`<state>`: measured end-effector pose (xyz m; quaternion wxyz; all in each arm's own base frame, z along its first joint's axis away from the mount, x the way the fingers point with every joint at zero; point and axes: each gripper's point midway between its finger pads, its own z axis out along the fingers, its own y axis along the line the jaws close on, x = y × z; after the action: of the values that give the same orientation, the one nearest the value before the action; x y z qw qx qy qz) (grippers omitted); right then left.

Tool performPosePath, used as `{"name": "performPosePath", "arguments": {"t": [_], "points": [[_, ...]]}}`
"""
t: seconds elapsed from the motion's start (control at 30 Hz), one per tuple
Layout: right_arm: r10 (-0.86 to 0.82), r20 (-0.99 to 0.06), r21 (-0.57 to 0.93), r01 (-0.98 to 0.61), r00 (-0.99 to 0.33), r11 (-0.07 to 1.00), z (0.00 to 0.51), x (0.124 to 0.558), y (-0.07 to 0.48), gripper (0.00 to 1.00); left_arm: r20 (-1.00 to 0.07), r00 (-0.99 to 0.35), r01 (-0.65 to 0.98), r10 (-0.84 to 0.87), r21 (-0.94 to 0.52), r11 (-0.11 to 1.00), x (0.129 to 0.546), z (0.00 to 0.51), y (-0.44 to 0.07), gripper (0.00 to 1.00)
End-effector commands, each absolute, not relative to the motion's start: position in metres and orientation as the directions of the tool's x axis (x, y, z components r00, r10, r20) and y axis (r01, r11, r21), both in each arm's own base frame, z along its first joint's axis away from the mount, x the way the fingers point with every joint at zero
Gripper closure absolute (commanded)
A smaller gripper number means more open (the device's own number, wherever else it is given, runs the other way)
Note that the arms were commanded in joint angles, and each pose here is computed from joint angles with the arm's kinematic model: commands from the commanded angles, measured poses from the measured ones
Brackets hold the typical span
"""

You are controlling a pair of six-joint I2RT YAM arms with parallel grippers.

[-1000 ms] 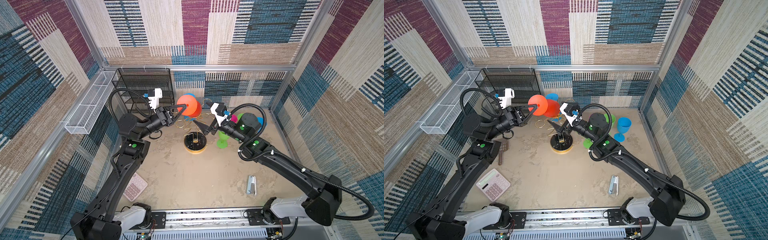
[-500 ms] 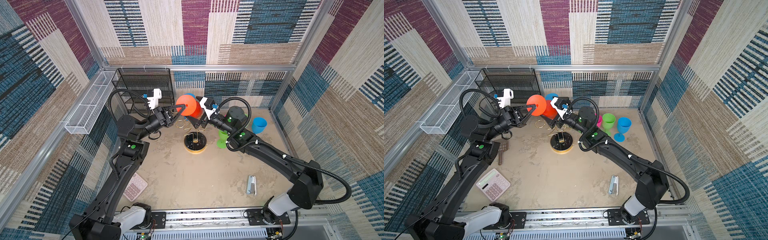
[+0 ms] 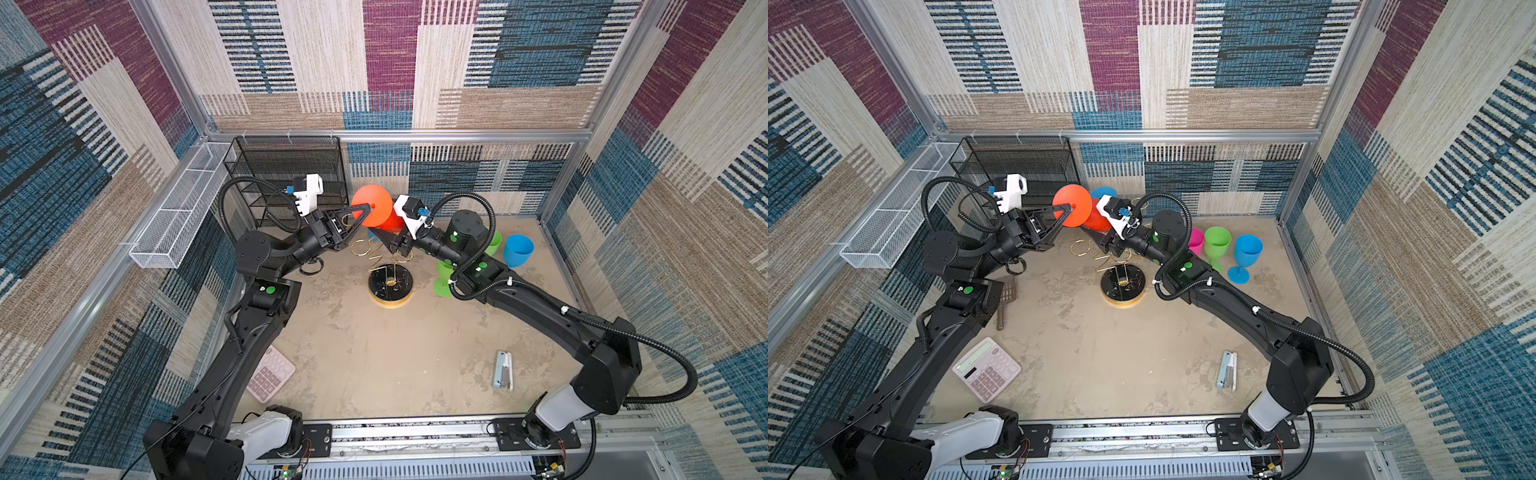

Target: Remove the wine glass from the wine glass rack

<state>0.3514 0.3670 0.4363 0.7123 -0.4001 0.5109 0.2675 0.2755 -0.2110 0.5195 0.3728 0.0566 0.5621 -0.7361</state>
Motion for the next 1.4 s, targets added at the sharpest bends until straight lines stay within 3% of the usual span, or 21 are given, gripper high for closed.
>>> {"name": "performPosePath", "arguments": {"t": [0.0, 0.1, 0.13, 0.3, 0.37, 0.43, 0.53, 0.7, 0.9, 1.37], "points": [[0.006, -0.948, -0.26, -0.783, 0.32, 0.565, 0.45, 0.349, 0.359, 0.3, -0.53, -0.699, 0.645, -0.48, -0.757, -0.102, 0.271, 0.524, -0.21, 0.78], [-0.008, -0.958, -0.238, -0.782, 0.285, 0.576, 0.448, 0.349, 0.355, 0.31, -0.546, -0.675, 0.665, -0.496, -0.741, -0.089, 0.272, 0.526, -0.206, 0.56], [-0.012, -0.963, -0.227, -0.781, 0.271, 0.582, 0.449, 0.349, 0.353, 0.32, -0.559, -0.658, 0.679, -0.504, -0.73, -0.077, 0.273, 0.527, -0.205, 0.53], [-0.046, -0.984, -0.165, -0.779, 0.173, 0.605, 0.448, 0.343, 0.338, 0.36, -0.619, -0.549, 0.747, -0.561, -0.664, 0.001, 0.278, 0.533, -0.182, 0.52], [-0.074, -0.989, -0.145, -0.785, 0.126, 0.602, 0.447, 0.337, 0.333, 0.38, -0.666, -0.448, 0.786, -0.596, -0.611, 0.092, 0.281, 0.532, -0.171, 0.52], [-0.105, -0.992, -0.122, -0.79, 0.073, 0.6, 0.446, 0.33, 0.327, 0.41, -0.738, -0.296, 0.797, -0.606, -0.541, 0.27, 0.288, 0.523, -0.16, 0.51], [-0.147, -0.989, -0.093, -0.787, 0.002, 0.61, 0.443, 0.32, 0.316, 0.43, -0.865, -0.123, 0.755, -0.487, -0.4, 0.519, 0.302, 0.504, -0.152, 0.49], [-0.188, -0.979, -0.056, -0.789, -0.076, 0.611, 0.438, 0.302, 0.307, 0.45, -0.946, 0.262, 0.715, -0.189, 0.058, 0.697, 0.294, 0.495, -0.155, 0.48], [-0.227, -0.959, 0.001, -0.804, -0.169, 0.595, 0.427, 0.29, 0.313, 0.45, -0.773, 0.626, 0.572, 0.105, 0.547, 0.611, 0.275, 0.481, -0.179, 0.49], [-0.303, -0.914, 0.062, -0.832, -0.268, 0.551, 0.388, 0.276, 0.335, 0.49, -0.632, 0.76, 0.442, 0.153, 0.675, 0.59, 0.277, 0.487, -0.184, 0.52]]}}
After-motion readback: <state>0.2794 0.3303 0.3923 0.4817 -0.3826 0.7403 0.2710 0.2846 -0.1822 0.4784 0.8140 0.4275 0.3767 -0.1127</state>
